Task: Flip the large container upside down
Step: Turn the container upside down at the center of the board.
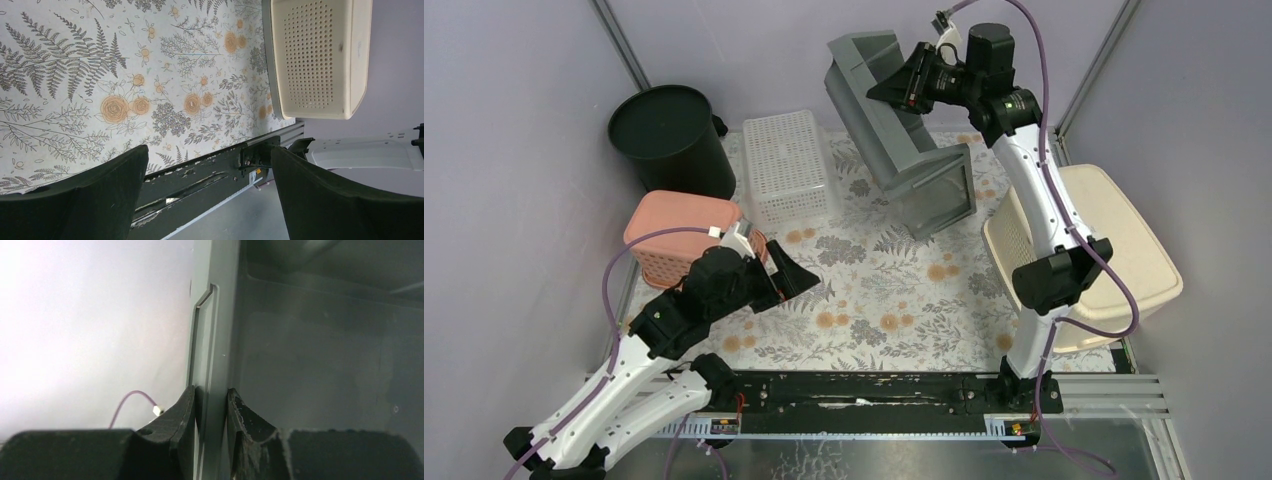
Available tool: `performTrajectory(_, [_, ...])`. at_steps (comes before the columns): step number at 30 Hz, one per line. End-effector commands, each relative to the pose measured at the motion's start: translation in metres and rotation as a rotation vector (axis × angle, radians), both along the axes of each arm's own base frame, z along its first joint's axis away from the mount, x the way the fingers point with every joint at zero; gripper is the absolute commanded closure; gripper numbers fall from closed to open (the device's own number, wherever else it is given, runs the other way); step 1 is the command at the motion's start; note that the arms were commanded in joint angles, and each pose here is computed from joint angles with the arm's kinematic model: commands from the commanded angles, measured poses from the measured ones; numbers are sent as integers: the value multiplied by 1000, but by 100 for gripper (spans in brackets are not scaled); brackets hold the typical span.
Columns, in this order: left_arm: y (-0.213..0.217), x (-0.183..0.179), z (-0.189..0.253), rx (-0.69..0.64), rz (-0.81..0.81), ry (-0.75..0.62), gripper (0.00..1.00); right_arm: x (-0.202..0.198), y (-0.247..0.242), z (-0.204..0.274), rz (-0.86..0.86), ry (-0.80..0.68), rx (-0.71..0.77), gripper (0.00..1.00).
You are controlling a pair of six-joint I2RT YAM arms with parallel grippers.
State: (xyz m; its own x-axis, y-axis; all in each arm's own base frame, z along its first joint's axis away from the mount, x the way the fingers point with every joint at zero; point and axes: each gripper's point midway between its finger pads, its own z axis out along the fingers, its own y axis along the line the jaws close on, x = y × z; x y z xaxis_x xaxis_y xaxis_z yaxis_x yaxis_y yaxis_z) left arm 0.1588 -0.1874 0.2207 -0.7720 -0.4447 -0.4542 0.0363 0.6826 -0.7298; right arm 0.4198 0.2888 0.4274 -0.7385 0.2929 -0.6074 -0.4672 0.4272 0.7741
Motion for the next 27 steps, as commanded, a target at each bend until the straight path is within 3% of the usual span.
performTrajectory(1, [5,0,0,0,21,-6,0,-49,-3,101,109,-220,203,100])
performTrajectory(13, [5,-1,-2,2,23,0,0,-83,-27,132,135,-197,351,100])
performTrajectory(27, [1,2,-4,-4,21,14,0,-128,-40,119,176,-176,331,100])
